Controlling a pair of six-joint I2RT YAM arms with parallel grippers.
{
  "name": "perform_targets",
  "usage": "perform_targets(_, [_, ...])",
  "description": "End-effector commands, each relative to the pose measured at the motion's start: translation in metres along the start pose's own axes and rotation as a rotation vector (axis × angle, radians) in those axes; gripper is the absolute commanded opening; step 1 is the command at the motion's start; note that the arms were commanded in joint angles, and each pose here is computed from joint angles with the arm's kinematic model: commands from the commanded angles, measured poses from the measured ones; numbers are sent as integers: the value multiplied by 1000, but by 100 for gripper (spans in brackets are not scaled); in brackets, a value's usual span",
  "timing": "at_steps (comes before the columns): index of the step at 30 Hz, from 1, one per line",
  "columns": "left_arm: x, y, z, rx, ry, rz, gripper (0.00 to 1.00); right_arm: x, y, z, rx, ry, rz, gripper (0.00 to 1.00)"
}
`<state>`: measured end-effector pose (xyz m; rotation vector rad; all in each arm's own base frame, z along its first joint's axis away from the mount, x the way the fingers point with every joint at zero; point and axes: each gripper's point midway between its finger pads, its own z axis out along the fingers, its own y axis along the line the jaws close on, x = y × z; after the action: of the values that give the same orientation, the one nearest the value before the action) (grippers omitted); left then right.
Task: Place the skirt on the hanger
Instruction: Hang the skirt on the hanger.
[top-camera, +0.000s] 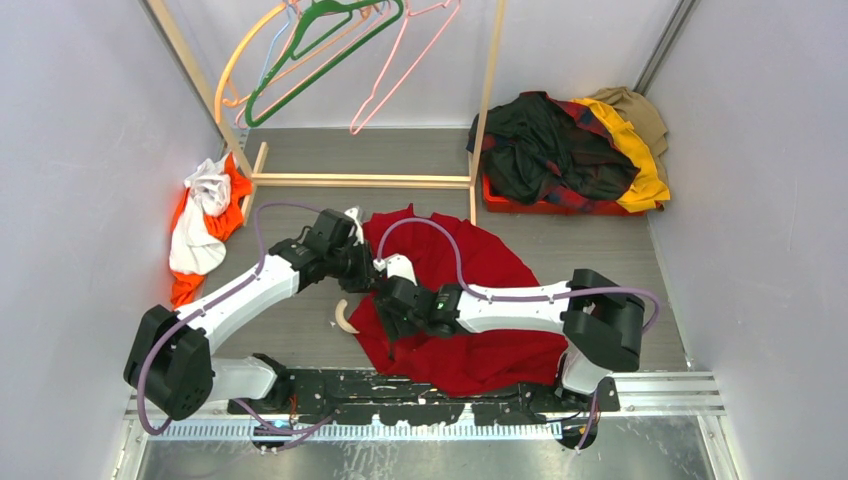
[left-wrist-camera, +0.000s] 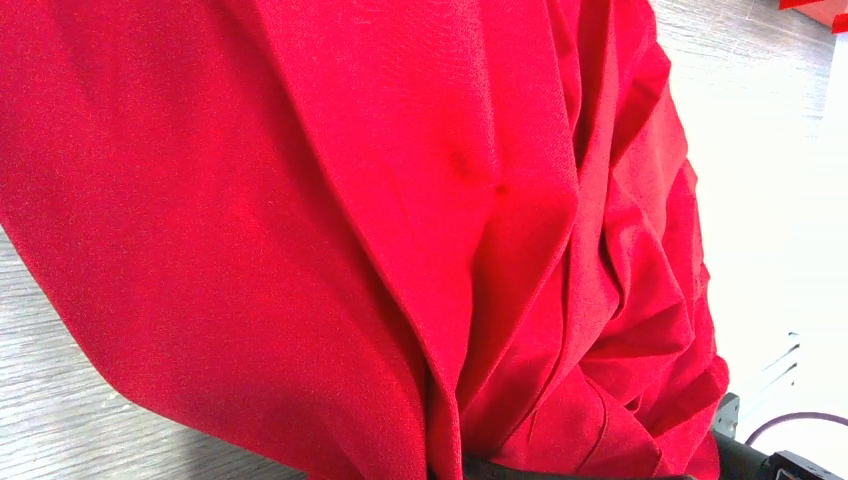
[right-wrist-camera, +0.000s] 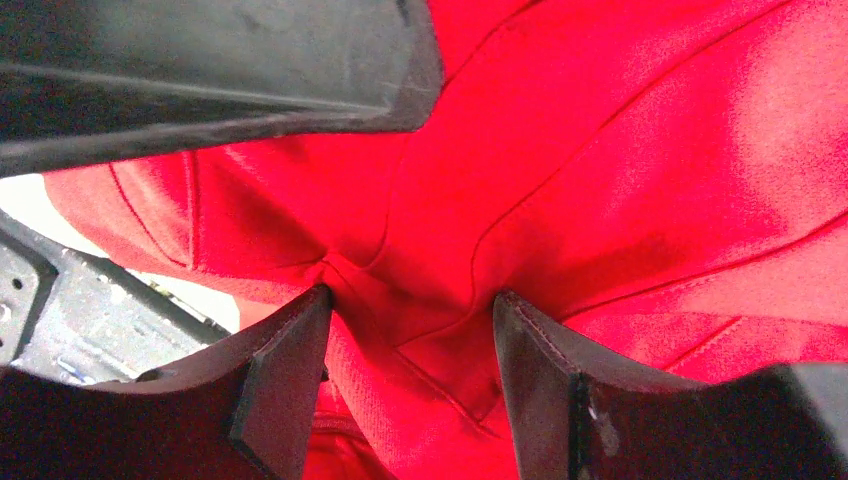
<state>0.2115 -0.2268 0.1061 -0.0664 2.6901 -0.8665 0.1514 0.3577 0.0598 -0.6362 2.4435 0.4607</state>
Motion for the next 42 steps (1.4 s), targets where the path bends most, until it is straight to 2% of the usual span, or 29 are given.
perform_targets(1, [-12, -22, -13, 68, -49, 15, 0, 8, -11, 17, 37, -4, 53, 65])
perform_targets(7, [-11, -19, -13, 62, -47, 15, 0, 28, -5, 38, -16, 58, 77, 59])
perform_targets(8, [-10, -19, -13, 61, -46, 14, 0, 31, -4, 40, -22, 69, 81, 54])
perform_targets(12, [-12, -16, -13, 51, -50, 11, 0, 42, -2, 48, -60, 108, 108, 26])
perform_targets(16, [-16, -10, -15, 19, -60, 16, 0, 37, 2, 40, -132, 101, 138, 4])
perform_targets(17, [-18, -9, -16, 10, -63, 16, 0, 31, 5, 36, -173, 90, 152, 2])
perform_targets(19, [-23, -8, -20, -9, -74, 22, 2, 20, 10, 23, -260, 68, 185, 1])
perform_targets(22, [-34, -10, -32, -34, -106, 38, 15, -6, 16, -6, -401, 30, 224, 1])
perform_targets(24, [-42, -11, -44, -52, -133, 52, 19, -19, 15, -24, -480, 15, 251, 1])
perform_targets(30, [-75, -26, -89, -59, -264, 70, 30, -52, 6, -64, -631, -23, 334, 1])
perform_targets(37, [-96, -38, -128, -66, -366, 82, 31, -77, 11, -100, -802, -67, 388, 1])
perform_targets(42, [-101, -34, -138, -81, -400, 77, 31, -103, 17, -151, -963, -120, 392, 1])
